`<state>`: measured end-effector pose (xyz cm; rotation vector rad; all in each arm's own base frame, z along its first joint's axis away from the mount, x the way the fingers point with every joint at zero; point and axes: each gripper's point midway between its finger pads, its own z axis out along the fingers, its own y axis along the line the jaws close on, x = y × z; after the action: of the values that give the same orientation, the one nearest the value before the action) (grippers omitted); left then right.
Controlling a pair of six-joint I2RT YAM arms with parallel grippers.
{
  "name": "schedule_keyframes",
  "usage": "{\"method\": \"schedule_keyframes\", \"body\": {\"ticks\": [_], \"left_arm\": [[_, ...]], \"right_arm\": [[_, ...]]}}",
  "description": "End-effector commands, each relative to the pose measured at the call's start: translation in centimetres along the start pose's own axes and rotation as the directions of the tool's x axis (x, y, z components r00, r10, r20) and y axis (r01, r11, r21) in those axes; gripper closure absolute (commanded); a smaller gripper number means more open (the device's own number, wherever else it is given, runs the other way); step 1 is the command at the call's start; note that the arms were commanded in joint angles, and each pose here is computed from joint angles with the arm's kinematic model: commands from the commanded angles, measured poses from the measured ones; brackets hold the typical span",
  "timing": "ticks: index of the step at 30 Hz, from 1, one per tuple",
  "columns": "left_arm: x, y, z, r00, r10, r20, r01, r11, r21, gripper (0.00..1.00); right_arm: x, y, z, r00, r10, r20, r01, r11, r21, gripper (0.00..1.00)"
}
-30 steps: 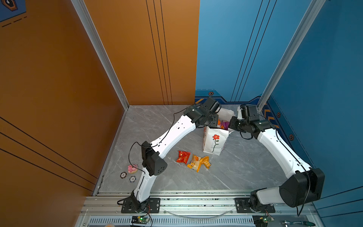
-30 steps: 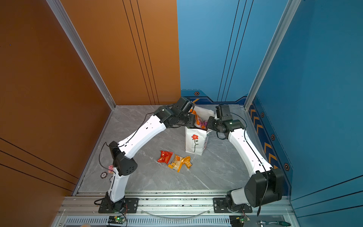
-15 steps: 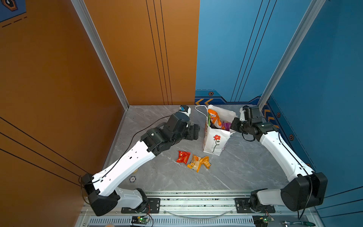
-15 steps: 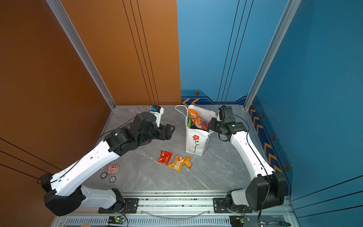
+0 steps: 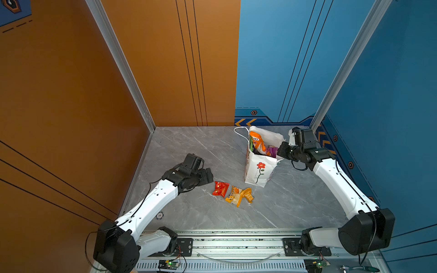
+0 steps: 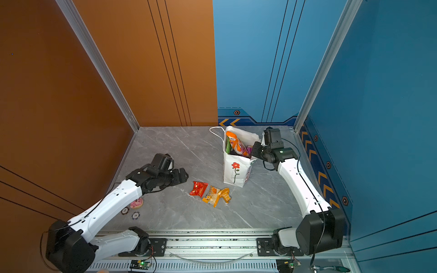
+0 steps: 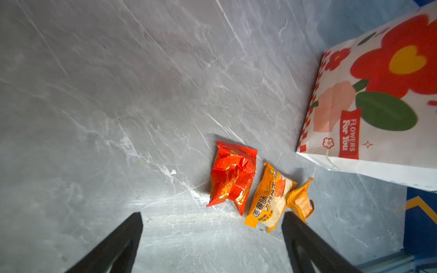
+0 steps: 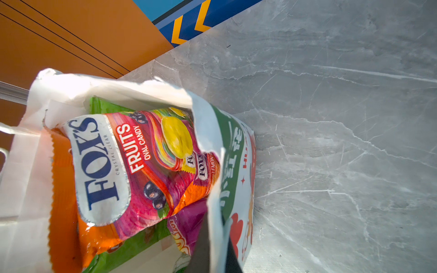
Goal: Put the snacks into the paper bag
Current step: 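Move the left gripper down toward the red candy pack on the table, then close the left gripper on the red candy pack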
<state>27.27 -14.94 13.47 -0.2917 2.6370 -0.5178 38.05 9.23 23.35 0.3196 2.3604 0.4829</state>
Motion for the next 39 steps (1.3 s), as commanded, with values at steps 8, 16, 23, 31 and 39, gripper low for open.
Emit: {"method": "schedule_keyframes", "body": {"ticks": [8,16,23,31,39], "left_arm": [[3.7,-1.3,7.2,0.981,0.007,-0.193,0.015,0.994,0.111,0.07],[6.3,-2.4,9.9,0.959,0.051,-0.278,-0.023,0.994,0.102,0.2],[6.9,-1.7,11.0,0.963,0.05,-0.266,-0.033,0.997,0.068,0.28],[7.0,-0.9,11.3,0.97,0.039,-0.241,-0.032,0.999,0.035,0.72],[5.4,-0.3,9.1,0.992,0.025,-0.121,-0.019,0.999,0.045,0.91]], "right_arm": [[0.4,0.1,0.3,1.0,0.004,-0.007,-0.004,1.0,-0.009,0.98],[0.8,0.1,0.3,1.0,-0.003,-0.021,0.002,1.0,-0.001,0.97],[1.4,-0.1,0.3,0.999,-0.009,-0.035,0.009,1.0,0.009,0.97],[1.6,-0.4,0.1,0.999,-0.013,-0.034,0.013,1.0,0.025,0.97],[2.0,-0.7,-0.2,0.999,-0.019,-0.034,0.021,0.999,0.04,0.97]]}}
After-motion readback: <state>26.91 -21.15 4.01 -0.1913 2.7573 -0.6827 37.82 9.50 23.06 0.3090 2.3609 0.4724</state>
